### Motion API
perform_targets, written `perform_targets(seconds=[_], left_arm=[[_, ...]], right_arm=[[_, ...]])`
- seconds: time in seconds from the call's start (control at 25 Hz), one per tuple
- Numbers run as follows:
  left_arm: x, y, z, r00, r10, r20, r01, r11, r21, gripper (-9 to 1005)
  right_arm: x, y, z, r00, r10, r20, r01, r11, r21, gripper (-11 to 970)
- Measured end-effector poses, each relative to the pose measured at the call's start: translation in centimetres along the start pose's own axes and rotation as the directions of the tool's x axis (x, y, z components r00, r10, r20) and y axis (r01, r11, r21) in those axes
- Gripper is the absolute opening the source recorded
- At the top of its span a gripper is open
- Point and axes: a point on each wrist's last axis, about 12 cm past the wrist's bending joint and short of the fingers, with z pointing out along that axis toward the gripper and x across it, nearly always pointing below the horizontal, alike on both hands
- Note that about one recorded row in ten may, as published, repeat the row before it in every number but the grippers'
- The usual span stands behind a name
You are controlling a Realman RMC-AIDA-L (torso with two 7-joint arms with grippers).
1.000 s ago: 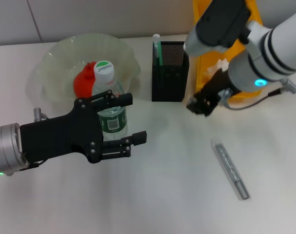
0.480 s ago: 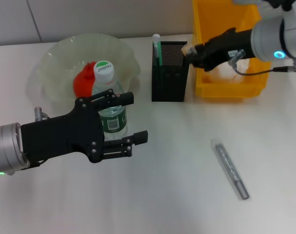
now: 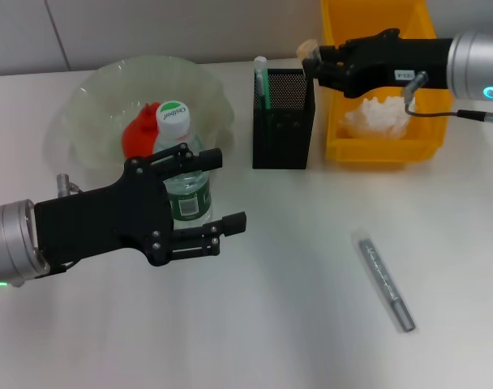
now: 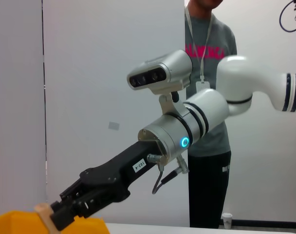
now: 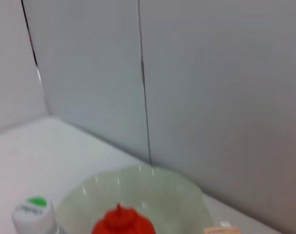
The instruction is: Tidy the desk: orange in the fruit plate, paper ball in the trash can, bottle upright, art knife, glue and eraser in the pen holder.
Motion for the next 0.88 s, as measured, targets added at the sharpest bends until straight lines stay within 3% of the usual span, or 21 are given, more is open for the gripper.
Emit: perform_targets(seconds=[0.28, 0.56, 0.88], left_arm=[[-0.2, 0.2, 0.2, 1.0, 0.006, 0.003, -0.006, 1.0, 0.005, 815], [-0.3, 0.2, 0.4, 1.0, 0.011, 0.004, -0.011, 1.0, 0.014, 815], [-0.2, 0.1, 0.4, 1.0, 0.016, 0.004, -0.016, 1.0, 0.014, 815]], right_arm=[[0.5, -2.1, -0.8, 0.99, 0.083, 0.112, -0.075, 0.994, -0.08, 253], [0.9, -3.0, 0.8, 0.989, 0.13, 0.064, -0.121, 0.984, -0.128, 252], [1.4, -3.5, 2.5, 0.992, 0.125, 0.006, -0.124, 0.987, -0.101, 253]])
